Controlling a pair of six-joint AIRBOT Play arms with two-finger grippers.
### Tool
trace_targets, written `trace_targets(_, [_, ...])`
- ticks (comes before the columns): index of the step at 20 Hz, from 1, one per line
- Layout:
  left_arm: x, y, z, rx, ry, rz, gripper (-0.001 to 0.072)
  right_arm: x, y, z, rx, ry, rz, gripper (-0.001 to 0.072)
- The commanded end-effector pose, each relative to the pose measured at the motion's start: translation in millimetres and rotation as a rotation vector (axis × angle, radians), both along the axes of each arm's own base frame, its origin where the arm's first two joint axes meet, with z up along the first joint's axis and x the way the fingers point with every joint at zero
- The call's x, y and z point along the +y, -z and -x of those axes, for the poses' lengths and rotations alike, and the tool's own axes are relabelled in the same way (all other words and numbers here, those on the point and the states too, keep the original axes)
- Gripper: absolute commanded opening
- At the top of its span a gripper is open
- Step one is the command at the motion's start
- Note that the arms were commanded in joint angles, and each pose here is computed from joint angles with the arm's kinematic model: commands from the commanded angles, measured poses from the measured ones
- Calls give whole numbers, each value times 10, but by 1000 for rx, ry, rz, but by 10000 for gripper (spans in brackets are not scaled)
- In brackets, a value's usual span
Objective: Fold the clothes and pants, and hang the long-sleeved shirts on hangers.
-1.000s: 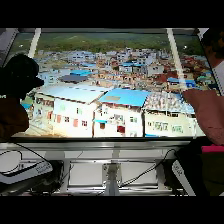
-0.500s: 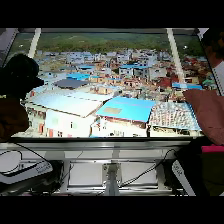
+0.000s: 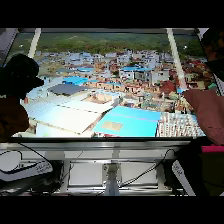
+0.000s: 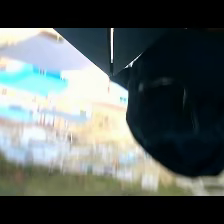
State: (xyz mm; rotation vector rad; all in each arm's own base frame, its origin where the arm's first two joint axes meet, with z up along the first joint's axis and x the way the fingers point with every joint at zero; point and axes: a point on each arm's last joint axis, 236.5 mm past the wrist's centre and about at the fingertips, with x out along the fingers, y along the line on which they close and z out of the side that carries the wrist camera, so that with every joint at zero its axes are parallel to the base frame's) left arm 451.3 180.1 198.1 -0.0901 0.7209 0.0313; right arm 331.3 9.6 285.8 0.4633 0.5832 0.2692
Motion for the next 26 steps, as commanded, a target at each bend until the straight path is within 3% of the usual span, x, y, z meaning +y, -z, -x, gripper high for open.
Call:
trace_targets(1, [325, 853, 657, 461, -120, -49, 21, 25, -22, 0, -5, -6, -10, 16])
trace_targets(3, [785, 972, 1006, 580, -418, -80, 21, -8, -59, -35, -25, 10, -10, 16])
trace_targets(5, [1004, 937, 1163, 593, -482, -113, 22, -58, -77, -66, -38, 31, 0, 51])
trace_targets(6, [1085, 933, 1232, 595, -501, -109, 25, -87, -54, -66, -32, 38, 13, 141])
trace_targets(7, [1170, 938, 1300, 594, -526, -98, 74, -124, -24, -64, -24, 48, 29, 249])
trace_targets(8, [1249, 957, 1374, 594, -551, -77, 312, -176, 16, -61, -12, 61, 52, 344])
trace_targets(9, [1301, 986, 1424, 585, -583, -33, 536, -225, 53, -57, -1, 74, 75, 376])
trace_targets(10, [1344, 1032, 1466, 573, -617, 23, 606, -278, 90, -52, 11, 87, 96, 389])
trace_targets(12, [1376, 1201, 1535, 580, -634, 100, 620, -350, 141, -46, 27, 105, 125, 389])
trace_targets(13, [1388, 1320, 1543, 580, -638, 126, 694, -379, 155, -46, 32, 112, 136, 389])
trace_targets(26, [1269, 2707, 1479, 813, -582, 256, 695, -511, 53, -137, -23, 167, 157, 389])
